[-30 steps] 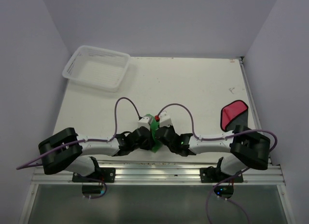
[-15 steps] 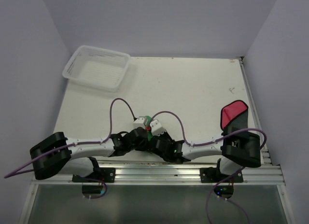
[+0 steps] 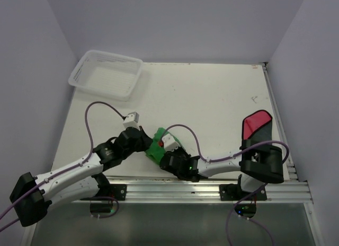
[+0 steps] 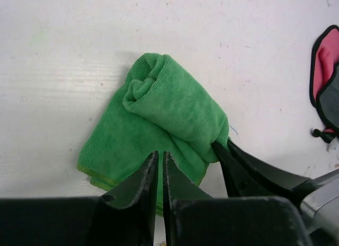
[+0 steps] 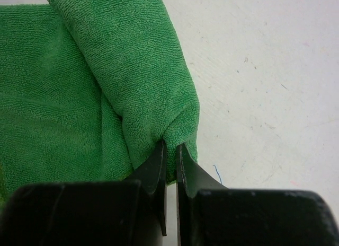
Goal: Roll the towels
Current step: Roll the towel
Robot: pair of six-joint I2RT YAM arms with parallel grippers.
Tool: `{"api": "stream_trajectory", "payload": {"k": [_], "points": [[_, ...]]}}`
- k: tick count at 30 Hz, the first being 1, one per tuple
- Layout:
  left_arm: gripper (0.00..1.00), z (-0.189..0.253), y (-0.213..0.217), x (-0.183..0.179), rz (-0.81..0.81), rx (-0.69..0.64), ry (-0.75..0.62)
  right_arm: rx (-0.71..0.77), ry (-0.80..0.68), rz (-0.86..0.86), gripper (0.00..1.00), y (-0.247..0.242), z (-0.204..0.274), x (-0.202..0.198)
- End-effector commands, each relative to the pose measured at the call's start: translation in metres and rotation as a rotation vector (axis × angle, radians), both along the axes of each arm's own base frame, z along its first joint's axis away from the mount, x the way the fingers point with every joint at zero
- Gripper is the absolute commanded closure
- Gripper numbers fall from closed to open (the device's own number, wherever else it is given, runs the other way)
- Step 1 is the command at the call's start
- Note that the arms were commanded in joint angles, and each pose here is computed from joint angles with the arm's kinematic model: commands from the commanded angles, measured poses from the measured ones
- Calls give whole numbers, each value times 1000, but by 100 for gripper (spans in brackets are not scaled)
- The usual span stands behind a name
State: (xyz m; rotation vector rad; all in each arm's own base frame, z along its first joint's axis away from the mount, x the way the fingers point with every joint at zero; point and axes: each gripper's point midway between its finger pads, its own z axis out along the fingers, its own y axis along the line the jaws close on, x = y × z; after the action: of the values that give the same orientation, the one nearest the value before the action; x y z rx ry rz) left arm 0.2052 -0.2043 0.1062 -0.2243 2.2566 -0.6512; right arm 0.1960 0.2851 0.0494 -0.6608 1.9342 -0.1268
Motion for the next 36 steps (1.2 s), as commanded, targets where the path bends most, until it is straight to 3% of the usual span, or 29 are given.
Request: {"api": "stream_trajectory", "payload": {"k": [1, 10, 20, 36], "points": [[89, 28, -9, 17, 8, -16, -56, 7, -46, -12, 100, 7, 11, 1], [89, 23, -30, 43, -17, -52, -22, 17, -105, -43, 100, 2, 19, -2], [89, 35, -50, 70, -95, -104, -78, -43, -123, -34, 100, 12, 14, -7], [91, -57, -46, 64, -109, 11, 58, -18, -92, -20, 100, 17, 12, -10]]}}
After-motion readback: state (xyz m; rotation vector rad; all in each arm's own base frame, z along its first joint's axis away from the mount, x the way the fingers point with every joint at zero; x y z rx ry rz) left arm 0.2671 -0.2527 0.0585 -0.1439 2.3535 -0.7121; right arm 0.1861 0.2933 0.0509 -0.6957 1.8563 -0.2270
